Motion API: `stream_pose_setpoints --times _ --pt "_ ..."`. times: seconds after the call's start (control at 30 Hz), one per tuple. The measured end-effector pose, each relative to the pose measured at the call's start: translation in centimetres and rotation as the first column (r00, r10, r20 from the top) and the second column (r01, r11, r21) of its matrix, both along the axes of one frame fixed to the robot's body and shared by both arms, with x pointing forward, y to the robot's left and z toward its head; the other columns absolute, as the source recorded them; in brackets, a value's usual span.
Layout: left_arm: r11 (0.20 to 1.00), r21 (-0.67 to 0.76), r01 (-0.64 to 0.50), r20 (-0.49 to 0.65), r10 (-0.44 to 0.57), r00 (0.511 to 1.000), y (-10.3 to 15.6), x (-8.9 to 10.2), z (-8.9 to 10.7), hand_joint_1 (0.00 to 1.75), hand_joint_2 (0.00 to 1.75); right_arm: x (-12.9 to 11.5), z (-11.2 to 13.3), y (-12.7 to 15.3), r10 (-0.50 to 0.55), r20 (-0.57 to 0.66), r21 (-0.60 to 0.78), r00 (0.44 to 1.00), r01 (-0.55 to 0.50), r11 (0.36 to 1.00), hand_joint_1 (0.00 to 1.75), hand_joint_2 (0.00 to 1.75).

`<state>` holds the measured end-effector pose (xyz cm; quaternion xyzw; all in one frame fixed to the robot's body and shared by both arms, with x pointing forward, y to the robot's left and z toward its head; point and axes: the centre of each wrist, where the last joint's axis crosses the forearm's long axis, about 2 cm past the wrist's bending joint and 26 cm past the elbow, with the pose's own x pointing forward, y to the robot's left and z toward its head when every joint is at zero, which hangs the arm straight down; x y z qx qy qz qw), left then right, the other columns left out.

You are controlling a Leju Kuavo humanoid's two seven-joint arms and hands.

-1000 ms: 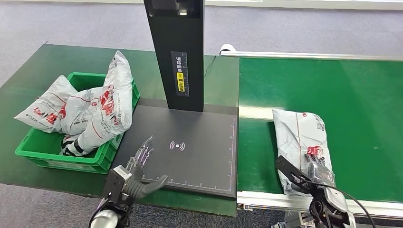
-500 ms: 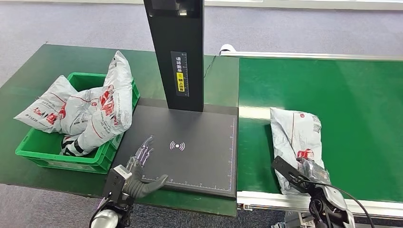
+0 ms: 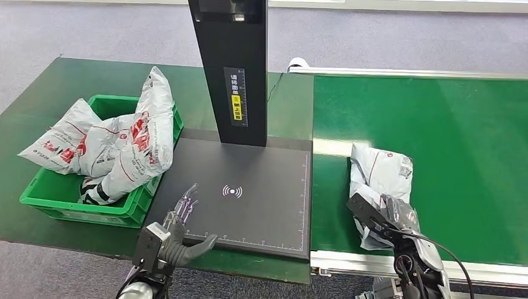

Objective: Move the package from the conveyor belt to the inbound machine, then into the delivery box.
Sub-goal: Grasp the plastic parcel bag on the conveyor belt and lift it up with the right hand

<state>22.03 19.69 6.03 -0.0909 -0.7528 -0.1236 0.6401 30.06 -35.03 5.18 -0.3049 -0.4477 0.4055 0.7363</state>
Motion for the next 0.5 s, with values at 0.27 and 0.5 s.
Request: stream_pose_setpoints --times 0.27,0.5 --pt "1.0 -0.006 -0.014 0.005 0.015 1.0 0.2 -0.6 0.0 0.0 1.75 0.6 1.3 1.0 -0.028 0.17 0.098 0.985 0.012 0.995 1.75 1.75" --pt "0.999 -0.014 -0.038 0.027 0.038 0.999 0.5 -1.0 0.2 0.0 1.75 1.6 4.5 1.7 -0.139 0.463 0.294 0.876 -0.003 0.956 1.75 1.75"
